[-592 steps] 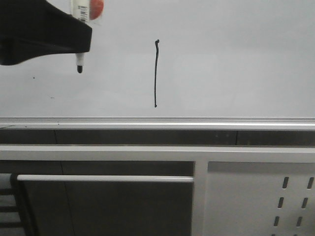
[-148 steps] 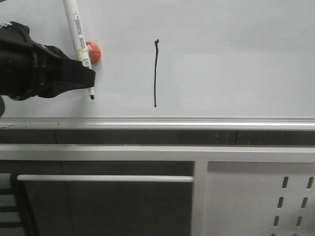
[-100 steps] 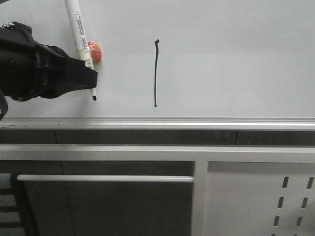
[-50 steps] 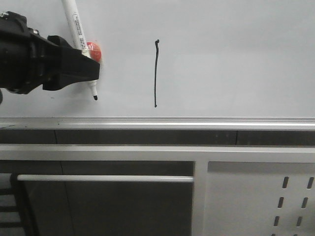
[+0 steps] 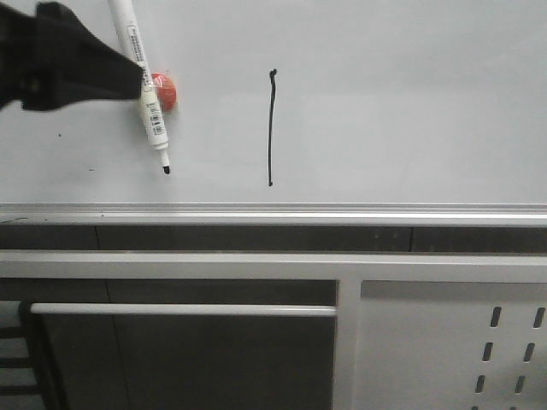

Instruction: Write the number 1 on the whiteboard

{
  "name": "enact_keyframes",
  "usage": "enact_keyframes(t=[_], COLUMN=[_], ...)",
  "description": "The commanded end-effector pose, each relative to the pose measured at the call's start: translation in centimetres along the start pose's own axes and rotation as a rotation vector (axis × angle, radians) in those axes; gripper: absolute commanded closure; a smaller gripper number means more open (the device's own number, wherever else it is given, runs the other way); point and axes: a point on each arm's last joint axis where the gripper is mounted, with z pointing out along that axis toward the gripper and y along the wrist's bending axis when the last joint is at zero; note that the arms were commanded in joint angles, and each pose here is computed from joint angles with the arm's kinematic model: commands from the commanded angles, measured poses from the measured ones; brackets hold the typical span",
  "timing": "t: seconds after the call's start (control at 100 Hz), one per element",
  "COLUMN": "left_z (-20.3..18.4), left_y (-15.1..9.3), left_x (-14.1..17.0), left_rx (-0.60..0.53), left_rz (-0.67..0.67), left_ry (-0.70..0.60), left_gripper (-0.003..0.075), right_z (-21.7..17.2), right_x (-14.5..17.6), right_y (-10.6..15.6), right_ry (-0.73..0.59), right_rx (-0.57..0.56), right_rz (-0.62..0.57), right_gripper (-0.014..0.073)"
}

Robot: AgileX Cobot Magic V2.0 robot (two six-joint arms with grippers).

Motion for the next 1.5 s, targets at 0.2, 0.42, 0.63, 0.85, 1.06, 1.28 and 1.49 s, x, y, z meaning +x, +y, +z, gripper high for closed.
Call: enact_keyframes(t=[0.2,0.42,0.63,0.85,1.06,1.28,1.49], left_z=[-10.4,-18.8,-21.7,-21.8,-21.8,-21.8,-21.8], left_y=[-1.3,-0.6,0.2,0.2,0.2,0.2,0.2], left_x=[-5.0,-3.9,-2.1,-2.1,-2.1,-2.1,-2.1], left_rx=[0.012,-0.092,-0.164,-0.166,-0.163,-0.163,-0.166], left_rz=[0.015,0.066,0.053,0.052,0.048,0.048,0.053], left_ry=[-0.288,-0.399,-0.377,-0.376,-0.376,-0.376,-0.376], left_gripper=[0.0419,0.0736,0.0738,0.0738,0.0738,0.0738,0.0738], right_z=[-1.6,-4.5,-6.0,-6.5,-6.5,-6.5,-6.5], right_x=[-1.2,2.2,5.4,5.4,5.4,5.4,5.4], right_y=[-0.7,-2.5,-3.4,-3.6,-3.6,-3.7,-3.7], right_ry=[-0.088,-0.12,-0.144,-0.171,-0.171,-0.168,-0.168], right_rx=[-0.018,0.018,0.023,0.017,0.017,0.024,0.024], right_rz=[0.023,-0.055,-0.044,-0.031,-0.031,-0.03,-0.03], right_gripper=[0.0668,0.0668,0.0668,0.0668,0.0668,0.0668,0.0668])
